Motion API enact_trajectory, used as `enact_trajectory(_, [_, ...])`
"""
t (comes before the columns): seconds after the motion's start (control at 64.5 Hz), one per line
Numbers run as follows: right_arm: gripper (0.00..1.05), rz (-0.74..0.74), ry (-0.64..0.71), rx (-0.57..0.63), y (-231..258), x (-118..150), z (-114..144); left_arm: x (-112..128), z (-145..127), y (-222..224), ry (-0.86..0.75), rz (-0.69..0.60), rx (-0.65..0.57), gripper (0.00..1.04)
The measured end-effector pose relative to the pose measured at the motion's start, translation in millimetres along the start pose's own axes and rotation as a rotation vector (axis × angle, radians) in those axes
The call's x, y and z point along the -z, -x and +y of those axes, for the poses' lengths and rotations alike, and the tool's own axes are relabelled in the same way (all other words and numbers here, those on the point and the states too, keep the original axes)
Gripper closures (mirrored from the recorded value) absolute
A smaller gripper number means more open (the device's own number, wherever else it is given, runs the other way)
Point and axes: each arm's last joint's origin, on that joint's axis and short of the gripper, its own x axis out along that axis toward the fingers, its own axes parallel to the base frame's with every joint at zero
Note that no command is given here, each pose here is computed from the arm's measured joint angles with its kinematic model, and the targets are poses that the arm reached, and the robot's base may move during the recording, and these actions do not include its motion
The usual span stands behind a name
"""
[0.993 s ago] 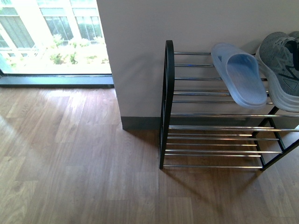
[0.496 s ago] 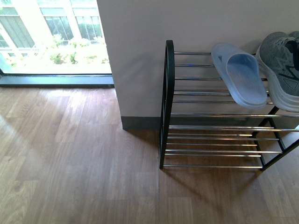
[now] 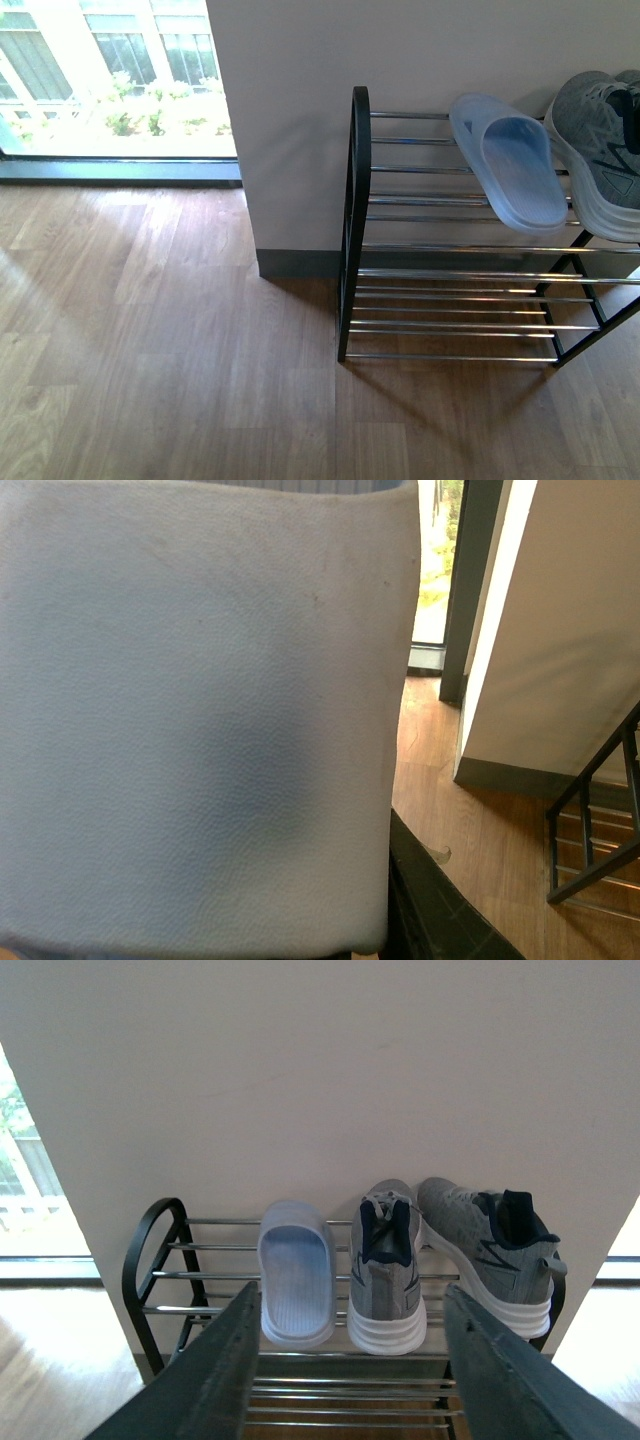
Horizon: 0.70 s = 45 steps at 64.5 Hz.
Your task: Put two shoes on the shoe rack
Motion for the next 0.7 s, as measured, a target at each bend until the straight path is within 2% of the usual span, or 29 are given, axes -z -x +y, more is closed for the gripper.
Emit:
enact_trajectory(0.217, [0.08, 0.000, 0.000, 0.000, 0.0, 0.0, 0.0, -0.1, 0.0, 0.1, 0.001, 0.000, 0.002, 1.03])
enact_trajectory(0.698, [0.09, 0.000, 0.000, 0.007, 0.1, 0.0, -0.1, 0.5, -0.8, 0.1, -0.003, 0.003, 0.008, 1.03])
